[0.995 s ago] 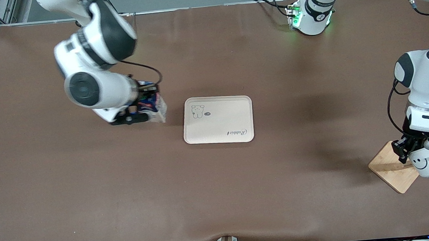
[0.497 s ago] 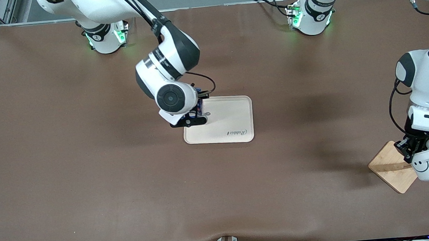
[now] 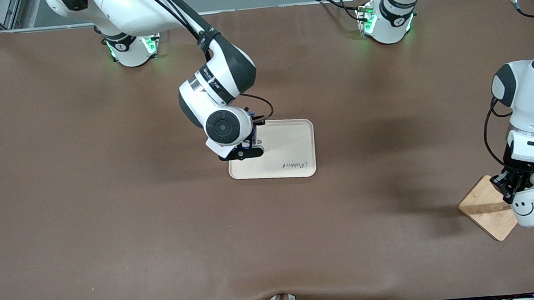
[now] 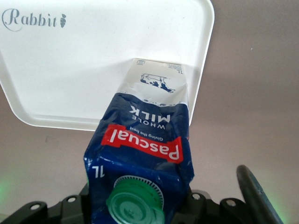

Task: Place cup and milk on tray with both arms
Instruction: 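Carry the milk carton with the right gripper onto the white tray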

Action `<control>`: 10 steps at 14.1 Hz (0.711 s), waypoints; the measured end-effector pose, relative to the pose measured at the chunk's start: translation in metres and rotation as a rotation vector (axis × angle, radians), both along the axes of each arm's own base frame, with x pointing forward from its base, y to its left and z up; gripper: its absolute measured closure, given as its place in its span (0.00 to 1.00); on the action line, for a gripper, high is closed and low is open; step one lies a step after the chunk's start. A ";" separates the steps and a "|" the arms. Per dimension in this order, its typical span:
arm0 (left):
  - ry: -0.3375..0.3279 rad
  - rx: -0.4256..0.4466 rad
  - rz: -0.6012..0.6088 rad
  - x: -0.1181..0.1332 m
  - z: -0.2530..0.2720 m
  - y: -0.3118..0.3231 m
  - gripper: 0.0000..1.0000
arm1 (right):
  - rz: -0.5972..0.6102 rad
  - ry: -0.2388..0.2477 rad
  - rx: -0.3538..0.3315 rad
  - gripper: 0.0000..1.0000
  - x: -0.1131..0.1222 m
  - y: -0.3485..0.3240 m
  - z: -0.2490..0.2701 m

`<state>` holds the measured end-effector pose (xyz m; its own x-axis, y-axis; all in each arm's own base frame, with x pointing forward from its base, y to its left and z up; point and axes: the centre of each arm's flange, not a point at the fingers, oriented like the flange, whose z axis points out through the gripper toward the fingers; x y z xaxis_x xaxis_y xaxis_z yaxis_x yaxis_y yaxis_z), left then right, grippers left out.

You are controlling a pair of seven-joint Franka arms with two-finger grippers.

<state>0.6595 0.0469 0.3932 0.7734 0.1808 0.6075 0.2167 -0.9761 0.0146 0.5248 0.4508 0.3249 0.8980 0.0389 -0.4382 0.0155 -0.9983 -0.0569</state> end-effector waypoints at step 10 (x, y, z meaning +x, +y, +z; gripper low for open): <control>0.132 0.027 0.005 -0.014 0.034 -0.041 0.90 | -0.023 -0.030 0.010 0.00 0.014 -0.009 0.010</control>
<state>0.6454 0.0056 0.4271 0.8460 0.1700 0.5053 0.2202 -0.9746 -0.0407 0.5392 0.4419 0.3351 0.9114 0.0223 -0.4108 -0.0058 -0.9977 -0.0669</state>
